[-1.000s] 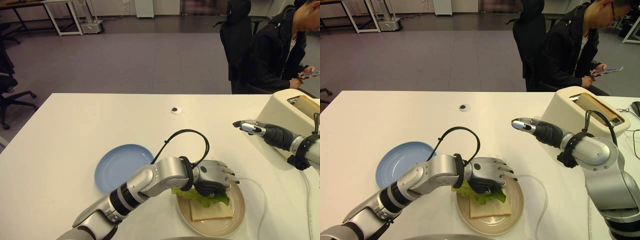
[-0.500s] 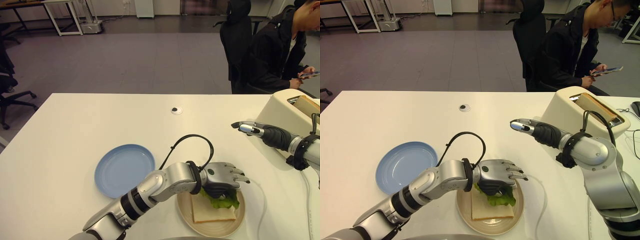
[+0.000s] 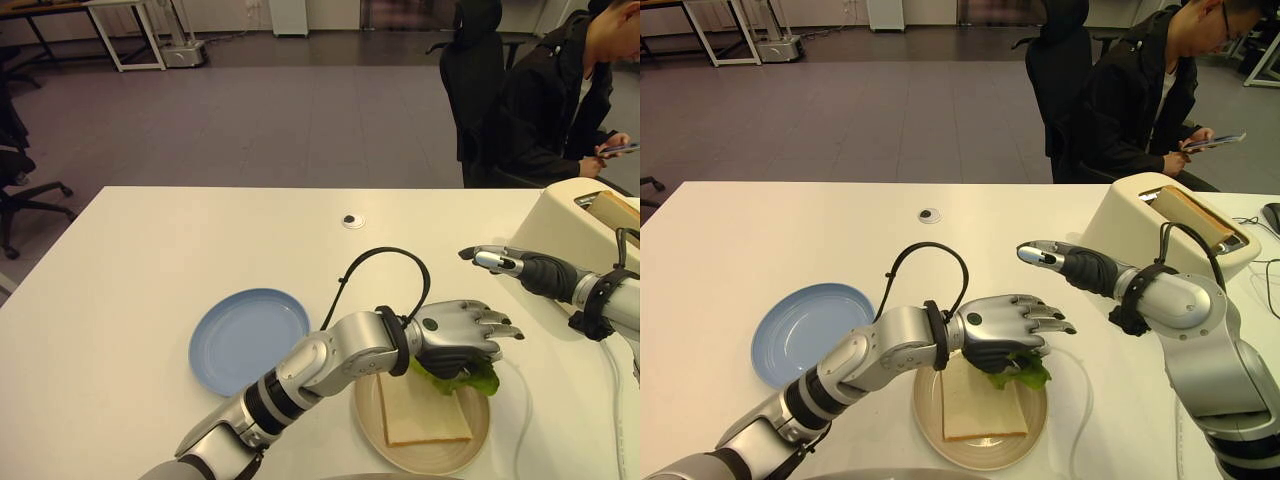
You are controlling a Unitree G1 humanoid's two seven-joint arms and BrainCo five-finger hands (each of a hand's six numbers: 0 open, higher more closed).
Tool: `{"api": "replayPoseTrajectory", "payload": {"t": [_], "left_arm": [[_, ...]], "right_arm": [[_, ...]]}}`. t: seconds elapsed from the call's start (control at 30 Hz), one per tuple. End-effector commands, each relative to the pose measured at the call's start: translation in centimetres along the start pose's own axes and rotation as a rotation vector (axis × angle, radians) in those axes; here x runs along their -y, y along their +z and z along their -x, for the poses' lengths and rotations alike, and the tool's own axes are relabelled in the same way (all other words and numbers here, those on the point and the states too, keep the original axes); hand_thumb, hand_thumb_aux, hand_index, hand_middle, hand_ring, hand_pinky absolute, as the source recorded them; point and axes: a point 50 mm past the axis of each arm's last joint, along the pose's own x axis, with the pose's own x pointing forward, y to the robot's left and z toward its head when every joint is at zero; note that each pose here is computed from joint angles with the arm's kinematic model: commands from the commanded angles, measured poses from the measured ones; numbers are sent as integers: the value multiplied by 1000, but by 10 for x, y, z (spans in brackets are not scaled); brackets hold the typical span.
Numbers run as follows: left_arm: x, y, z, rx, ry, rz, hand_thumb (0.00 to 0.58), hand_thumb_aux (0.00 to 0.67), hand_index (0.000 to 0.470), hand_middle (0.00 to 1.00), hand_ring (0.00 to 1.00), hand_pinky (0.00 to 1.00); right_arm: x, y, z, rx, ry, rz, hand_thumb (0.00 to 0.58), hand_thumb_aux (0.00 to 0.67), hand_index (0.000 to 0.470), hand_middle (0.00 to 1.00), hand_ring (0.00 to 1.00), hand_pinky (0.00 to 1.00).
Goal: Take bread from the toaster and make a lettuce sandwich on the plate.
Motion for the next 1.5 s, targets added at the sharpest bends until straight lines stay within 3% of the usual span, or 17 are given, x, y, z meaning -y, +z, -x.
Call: {"api": "replayPoseTrajectory", "payload": {"t": [0.03, 0.37, 0.4, 0.43, 0.47, 0.5, 0.7, 0.87, 0.93, 1.03, 1.17, 1.27, 1.3, 1.37, 1.5], "left_arm": [[15, 3, 3, 12, -84, 30, 580, 670, 470, 0, 0, 0], [35, 1, 23, 67, -347, 81, 580, 670, 470, 0, 0, 0], [35, 0, 23, 67, -355, 83, 535, 483, 339, 0, 0, 0], [36, -1, 24, 64, -362, 83, 449, 352, 247, 0, 0, 0], [38, -1, 24, 57, -370, 79, 112, 68, 48, 0, 0, 0], [38, -2, 24, 53, -374, 78, 0, 0, 0, 0, 0, 0], [25, -7, 23, 26, -305, 76, 0, 0, 0, 0, 0, 0], [-17, -30, 29, -67, -118, 102, 0, 0, 0, 0, 0, 0], [-40, -49, 37, -134, 25, 168, 0, 0, 0, 0, 0, 0], [-54, -73, 52, -157, 211, 489, 0, 0, 0, 0, 0, 0], [-52, -119, 91, -298, 435, 813, 0, 0, 0, 0, 0, 0], [-51, -137, 113, -382, 565, 901, 0, 0, 0, 0, 0, 0], [-50, -140, 121, -412, 600, 906, 0, 0, 0, 0, 0, 0], [-47, -137, 143, -496, 678, 888, 0, 0, 0, 0, 0, 0], [-45, -130, 154, -542, 716, 878, 0, 0, 0, 0, 0, 0]], "right_arm": [[1, 1, 1, -4, 6, 10, 0, 0, 0, 0, 0, 0], [-1, 0, 1, -9, 3, 0, 0, 0, 0, 0, 0, 0], [-1, 0, 1, -8, 3, 1, 0, 0, 0, 0, 0, 0], [0, 1, 0, -5, 4, 3, 0, 0, 0, 0, 0, 0], [1, 1, -1, 0, 8, 6, 0, 0, 0, 0, 0, 0], [1, 2, -2, 3, 10, 8, 0, 0, 0, 0, 0, 0], [3, 3, -4, 12, 15, 16, 0, 0, 0, 0, 0, 0], [21, 6, -5, 32, -49, 36, 0, 0, 0, 0, 0, 0], [41, 5, 0, 24, -152, 58, 0, 0, 0, 0, 0, 0], [72, -3, 8, -21, -280, 95, 0, 0, 0, 0, 0, 0], [125, -39, 32, -239, -516, 306, 0, 0, 0, 0, 0, 0], [151, -73, 50, -443, -617, 577, 0, 0, 0, 0, 0, 0], [157, -79, 48, -469, -622, 637, 0, 0, 0, 0, 0, 0], [166, -81, 22, -449, -601, 707, 0, 0, 0, 0, 0, 0], [170, -88, 2, -469, -541, 809, 0, 0, 0, 0, 0, 0]]}}
